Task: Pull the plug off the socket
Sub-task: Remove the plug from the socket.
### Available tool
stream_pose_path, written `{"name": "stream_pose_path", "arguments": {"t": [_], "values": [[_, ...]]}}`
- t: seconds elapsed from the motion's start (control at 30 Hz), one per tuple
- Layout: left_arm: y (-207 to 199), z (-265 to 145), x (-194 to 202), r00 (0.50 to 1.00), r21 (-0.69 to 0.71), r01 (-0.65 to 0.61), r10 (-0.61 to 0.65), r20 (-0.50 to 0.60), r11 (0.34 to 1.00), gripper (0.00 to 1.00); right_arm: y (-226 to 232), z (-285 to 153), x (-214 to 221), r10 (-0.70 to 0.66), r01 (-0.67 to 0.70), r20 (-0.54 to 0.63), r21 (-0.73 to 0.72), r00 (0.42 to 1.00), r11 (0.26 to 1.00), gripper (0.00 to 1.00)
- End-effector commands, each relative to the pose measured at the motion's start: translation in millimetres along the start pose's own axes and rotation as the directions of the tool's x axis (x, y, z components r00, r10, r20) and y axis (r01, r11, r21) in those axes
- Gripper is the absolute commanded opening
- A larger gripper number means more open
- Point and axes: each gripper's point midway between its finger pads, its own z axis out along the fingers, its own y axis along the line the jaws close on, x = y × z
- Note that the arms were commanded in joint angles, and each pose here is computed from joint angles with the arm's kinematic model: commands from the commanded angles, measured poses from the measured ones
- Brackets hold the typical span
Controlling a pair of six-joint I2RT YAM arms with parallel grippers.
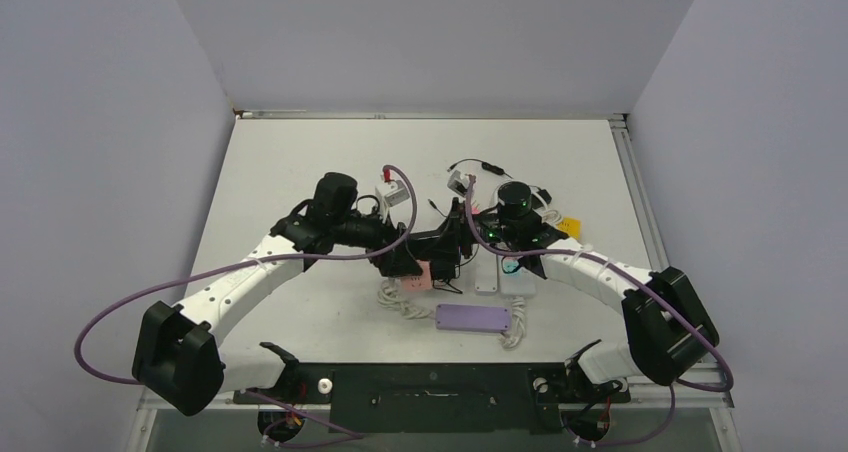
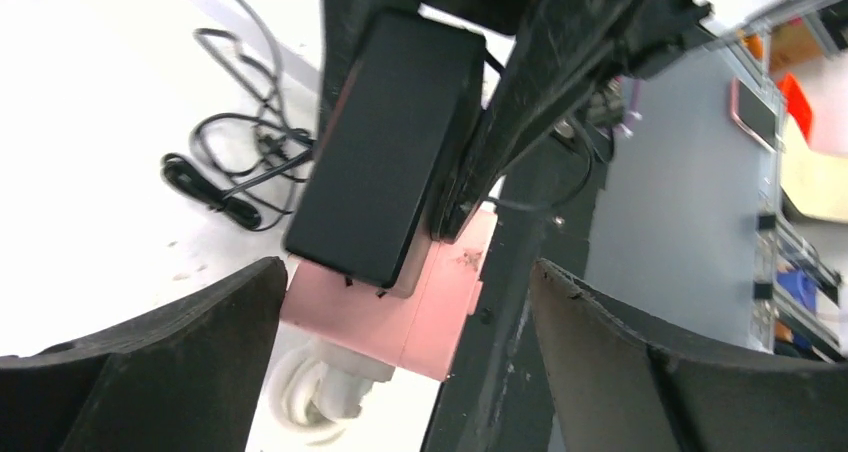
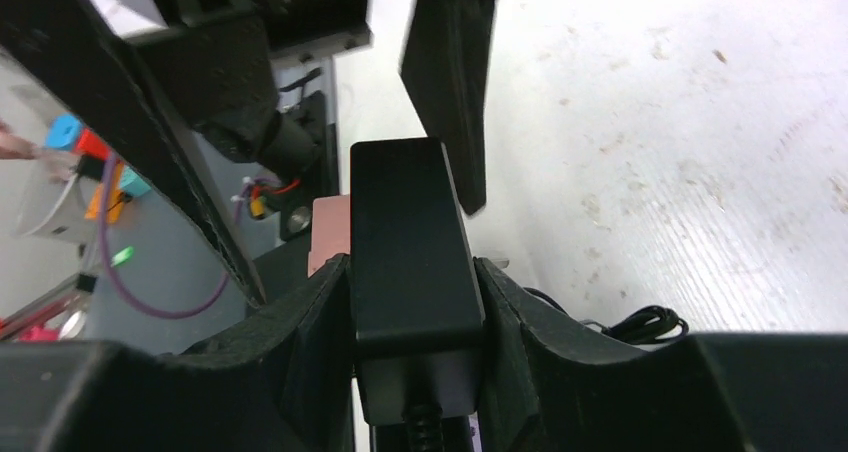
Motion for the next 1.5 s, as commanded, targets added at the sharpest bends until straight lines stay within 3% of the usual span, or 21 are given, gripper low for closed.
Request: {"name": "stream_pose_path", "arguments": {"t": [0.0,0.13,0.23,0.3,0.47,0.57,0.77,1.0,1.13,1.47], "values": [[7,-20,-58,0.979,-0.143,-0.066,0.091,0.180,0.988,0.90,-34,-2,-24,-0.122,0.087,0.140,0.231,0.983,0.969,0.05],[27,-44,-77,0.948,-0.247,0.007,0.072,0.311,0.969,1.00,-56,1,-19,-0.176,0.102,0.167,0.378,0.970,0.920,0.05],[44,-59,-90,0.902,-0.254,0.112,0.009,0.432,0.961,0.96,-71,4,-17,-0.249,0.131,0.170,0.510,0.954,0.850,0.05],[54,-58,-90,0.887,-0.222,0.178,-0.059,0.458,0.959,0.96,-78,6,-14,-0.296,0.146,0.167,0.588,0.941,0.796,0.05],[83,-40,-73,0.866,-0.170,0.366,-0.269,0.421,0.915,1.00,-90,1,-4,-0.343,0.096,0.193,0.734,0.919,0.672,0.05],[102,-28,-58,0.831,-0.148,0.482,-0.396,0.391,0.864,0.91,-95,-6,9,-0.361,0.069,0.187,0.804,0.913,0.591,0.05],[127,-8,-26,0.757,-0.154,0.633,-0.565,0.328,0.759,0.78,-92,-9,38,-0.358,0.034,0.178,0.858,0.917,0.512,0.05],[130,7,-9,0.731,-0.149,0.674,-0.623,0.280,0.724,0.65,-99,-8,63,-0.314,-0.006,0.158,0.900,0.936,0.436,0.05],[126,17,12,0.716,-0.177,0.697,-0.662,0.221,0.695,0.63,-105,-9,76,-0.275,-0.020,0.143,0.913,0.951,0.408,0.05],[124,32,25,0.700,-0.171,0.714,-0.693,0.174,0.679,0.57,-102,-5,90,-0.248,-0.033,0.152,0.904,0.957,0.425,0.05]]}}
